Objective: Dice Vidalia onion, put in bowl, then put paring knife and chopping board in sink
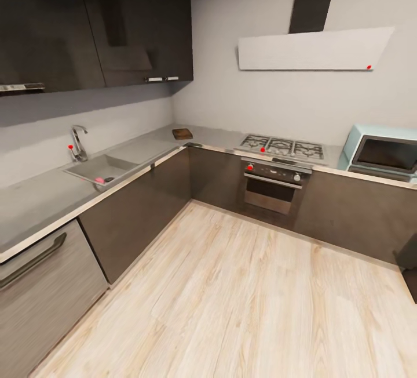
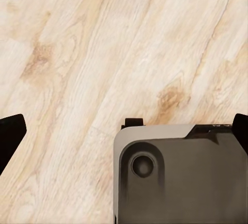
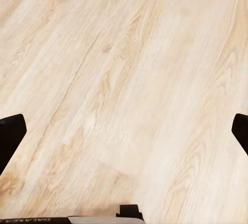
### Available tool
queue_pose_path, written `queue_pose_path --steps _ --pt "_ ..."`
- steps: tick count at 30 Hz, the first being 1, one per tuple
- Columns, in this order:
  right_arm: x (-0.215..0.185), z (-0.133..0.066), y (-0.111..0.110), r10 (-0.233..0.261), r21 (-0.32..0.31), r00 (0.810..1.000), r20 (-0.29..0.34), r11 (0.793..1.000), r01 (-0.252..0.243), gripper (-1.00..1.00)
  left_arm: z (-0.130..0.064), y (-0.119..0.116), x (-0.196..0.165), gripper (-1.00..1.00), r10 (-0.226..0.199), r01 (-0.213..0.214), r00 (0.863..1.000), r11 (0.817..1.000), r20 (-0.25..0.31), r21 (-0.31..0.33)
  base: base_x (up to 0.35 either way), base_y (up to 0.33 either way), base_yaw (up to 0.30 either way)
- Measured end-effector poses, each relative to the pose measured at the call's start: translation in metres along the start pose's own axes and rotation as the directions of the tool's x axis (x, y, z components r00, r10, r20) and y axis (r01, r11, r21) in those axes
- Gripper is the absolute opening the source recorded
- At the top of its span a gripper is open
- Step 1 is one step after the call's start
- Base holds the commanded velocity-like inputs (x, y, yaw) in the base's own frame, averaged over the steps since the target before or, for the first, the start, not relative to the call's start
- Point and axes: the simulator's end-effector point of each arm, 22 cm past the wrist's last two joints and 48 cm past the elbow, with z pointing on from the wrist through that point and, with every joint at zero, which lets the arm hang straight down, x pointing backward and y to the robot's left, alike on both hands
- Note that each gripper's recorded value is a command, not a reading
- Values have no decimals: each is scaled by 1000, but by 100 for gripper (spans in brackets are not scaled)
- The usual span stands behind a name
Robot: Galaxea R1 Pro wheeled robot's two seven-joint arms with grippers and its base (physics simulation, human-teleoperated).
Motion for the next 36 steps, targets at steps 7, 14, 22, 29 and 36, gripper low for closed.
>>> queue_pose_path --steps 7,14,22,29,36 --pt "-1 -5 0 0 0 1000 0 1000 0 100 -6 0 1 100 0 0 1000 1000 0 0 0 0 0" --pt "-1 -8 0 0 0 1000 0 1000 0 100 -8 0 1 100 0 0 1000 1000 0 0 0 0 0" --pt "-1 -8 0 0 0 1000 0 1000 0 100 -8 0 1 100 0 0 1000 1000 0 0 0 0 0" --pt "-1 -8 0 0 0 1000 0 1000 0 100 -8 0 2 100 0 0 1000 1000 -2 1 0 0 0" --pt "-1 -8 0 0 0 1000 0 1000 0 100 -8 -1 2 100 -1 1 1000 1000 -1 1 0 0 0"
